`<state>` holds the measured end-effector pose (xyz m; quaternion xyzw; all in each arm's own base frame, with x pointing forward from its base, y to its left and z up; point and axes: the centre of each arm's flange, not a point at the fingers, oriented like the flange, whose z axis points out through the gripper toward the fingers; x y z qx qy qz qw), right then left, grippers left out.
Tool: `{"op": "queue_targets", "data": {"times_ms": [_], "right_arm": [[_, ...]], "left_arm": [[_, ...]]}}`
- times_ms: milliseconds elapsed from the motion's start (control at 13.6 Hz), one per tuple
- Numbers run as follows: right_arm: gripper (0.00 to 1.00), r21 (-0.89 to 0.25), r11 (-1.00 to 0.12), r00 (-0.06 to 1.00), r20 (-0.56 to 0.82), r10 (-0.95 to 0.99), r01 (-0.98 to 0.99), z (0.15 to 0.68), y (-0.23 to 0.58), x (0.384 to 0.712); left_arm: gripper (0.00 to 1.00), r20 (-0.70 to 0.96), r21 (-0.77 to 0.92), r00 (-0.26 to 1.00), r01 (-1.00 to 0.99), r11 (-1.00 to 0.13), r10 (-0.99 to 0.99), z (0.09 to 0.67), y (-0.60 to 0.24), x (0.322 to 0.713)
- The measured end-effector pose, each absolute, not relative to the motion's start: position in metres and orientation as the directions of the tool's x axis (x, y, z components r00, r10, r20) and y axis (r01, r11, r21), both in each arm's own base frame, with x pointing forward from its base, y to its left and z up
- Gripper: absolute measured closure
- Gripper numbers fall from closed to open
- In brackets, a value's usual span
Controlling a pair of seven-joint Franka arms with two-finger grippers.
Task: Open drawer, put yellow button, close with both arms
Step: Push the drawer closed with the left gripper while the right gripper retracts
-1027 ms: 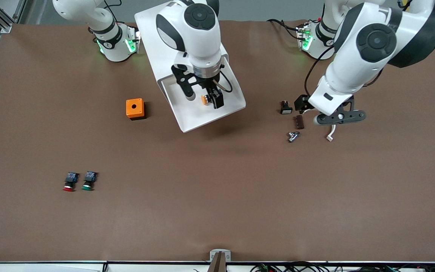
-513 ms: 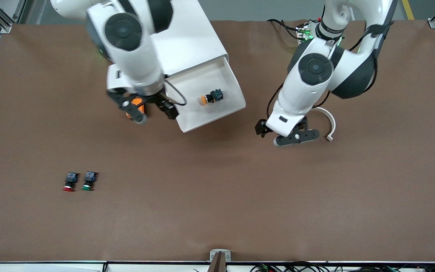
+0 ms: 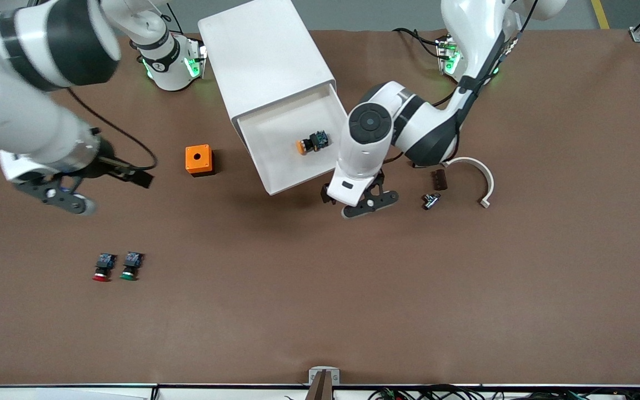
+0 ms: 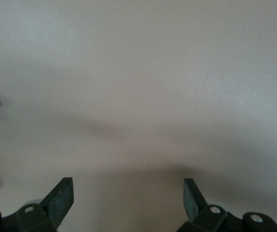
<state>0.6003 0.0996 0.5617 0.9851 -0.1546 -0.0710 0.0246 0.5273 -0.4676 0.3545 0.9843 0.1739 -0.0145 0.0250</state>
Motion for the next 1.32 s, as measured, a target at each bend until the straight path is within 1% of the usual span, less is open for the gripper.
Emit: {"op": "queue_targets", "data": {"times_ms": [293, 440, 733, 880, 1100, 1320], "right_arm": [[0.00, 0.034, -0.992, 0.977, -0.175, -0.125, -0.121, 0.563, 0.008, 0.603], [0.00, 0.037, -0.993, 0.977, -0.177, -0.120, -0.115, 0.563, -0.016, 0.603], [0.00, 0.035, -0.991, 0.975, -0.179, -0.133, -0.128, 0.563, -0.032, 0.602], [0.00, 0.029, -0.993, 0.977, -0.181, -0.115, -0.112, 0.562, -0.041, 0.601], [0.00, 0.023, -0.994, 0.977, -0.182, -0.108, -0.106, 0.562, -0.055, 0.600], [0.00, 0.012, -0.997, 0.980, -0.183, -0.072, -0.071, 0.562, -0.070, 0.599]], "left_arm": [[0.00, -0.147, 0.100, 0.915, 0.392, -0.914, 0.376, 0.361, -0.495, 0.505], [0.00, -0.185, 0.102, 0.908, 0.399, -0.911, 0.376, 0.361, -0.516, 0.483], [0.00, -0.259, 0.056, 0.886, 0.410, -0.910, 0.383, 0.360, -0.553, 0.432], [0.00, -0.325, 0.026, 0.864, 0.414, -0.910, 0.384, 0.358, -0.564, 0.410], [0.00, -0.431, 0.010, 0.810, 0.445, -0.895, 0.398, 0.351, -0.571, 0.396], [0.00, -0.473, -0.003, 0.787, 0.447, -0.894, 0.396, 0.346, -0.578, 0.384]]}}
